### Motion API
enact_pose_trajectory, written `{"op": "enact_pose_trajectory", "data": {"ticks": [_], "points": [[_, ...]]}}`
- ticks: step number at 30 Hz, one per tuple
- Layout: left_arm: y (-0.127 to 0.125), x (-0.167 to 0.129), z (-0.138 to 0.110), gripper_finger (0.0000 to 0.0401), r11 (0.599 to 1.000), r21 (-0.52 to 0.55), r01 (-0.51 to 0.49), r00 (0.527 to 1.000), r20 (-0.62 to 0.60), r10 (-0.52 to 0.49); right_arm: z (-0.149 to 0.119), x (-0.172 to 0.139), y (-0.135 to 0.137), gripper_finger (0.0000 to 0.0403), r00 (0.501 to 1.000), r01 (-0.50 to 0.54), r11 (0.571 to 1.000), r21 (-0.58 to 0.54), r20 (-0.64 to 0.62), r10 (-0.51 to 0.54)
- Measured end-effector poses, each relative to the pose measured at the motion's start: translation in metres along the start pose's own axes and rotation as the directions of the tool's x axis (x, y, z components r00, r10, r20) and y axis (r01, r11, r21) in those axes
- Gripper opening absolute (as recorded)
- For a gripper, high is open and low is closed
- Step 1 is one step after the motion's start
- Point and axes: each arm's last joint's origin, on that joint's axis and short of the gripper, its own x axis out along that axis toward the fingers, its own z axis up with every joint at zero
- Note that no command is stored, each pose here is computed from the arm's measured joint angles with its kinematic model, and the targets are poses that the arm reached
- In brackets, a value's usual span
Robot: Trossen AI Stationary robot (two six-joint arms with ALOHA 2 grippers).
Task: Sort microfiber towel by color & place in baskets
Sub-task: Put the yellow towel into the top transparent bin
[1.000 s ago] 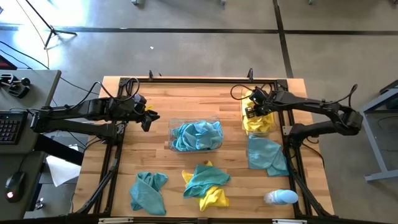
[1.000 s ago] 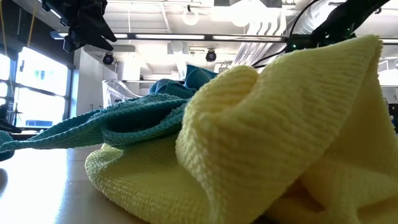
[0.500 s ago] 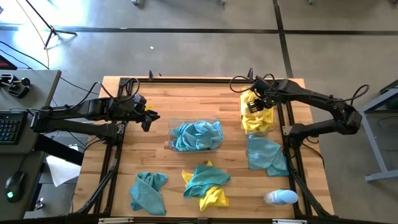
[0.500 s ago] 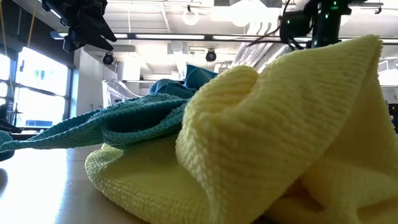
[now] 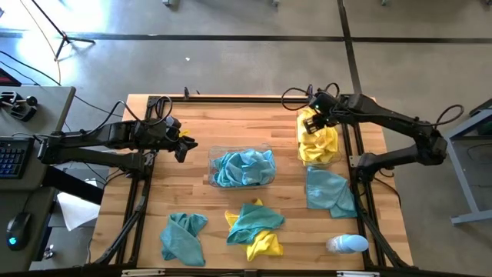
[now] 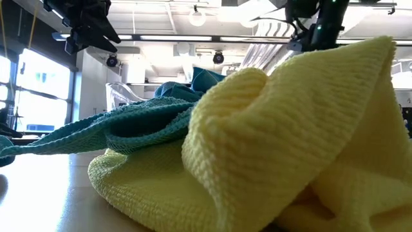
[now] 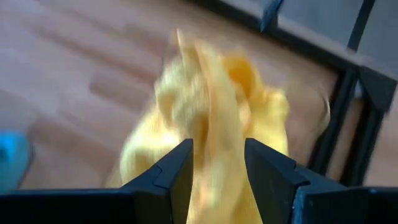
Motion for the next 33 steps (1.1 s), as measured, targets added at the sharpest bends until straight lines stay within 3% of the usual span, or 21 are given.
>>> {"op": "enact_pose_trajectory", "data": {"ticks": [6,13,16,25,33], "points": [[0.0,0.0,0.0,0.0113,1.0,0.0,0.0,1.0,0.0,0.0,0.002,0.025,0.005,0.0123,0.994,-0.025,0.999,0.019,0.105,0.023],[0.0,0.0,0.0,0.0113,1.0,-0.016,0.001,1.0,0.0,-0.001,-0.024,0.073,-0.002,0.0034,0.999,-0.013,0.997,0.08,0.04,0.01],[0.0,0.0,0.0,0.0113,1.0,-0.016,0.0,1.0,0.0,0.0,-0.036,0.092,-0.002,0.0006,0.998,-0.057,0.994,0.09,0.031,0.054],[0.0,0.0,0.0,0.0113,1.0,-0.016,0.0,1.0,0.0,0.0,-0.058,0.114,-0.008,0.0017,0.999,-0.046,0.991,0.129,-0.004,0.047],[0.0,0.0,0.0,0.0113,1.0,-0.017,0.0,1.0,0.0,0.0,-0.039,0.093,-0.003,0.0017,0.996,-0.09,0.993,0.078,-0.007,0.091]]}}
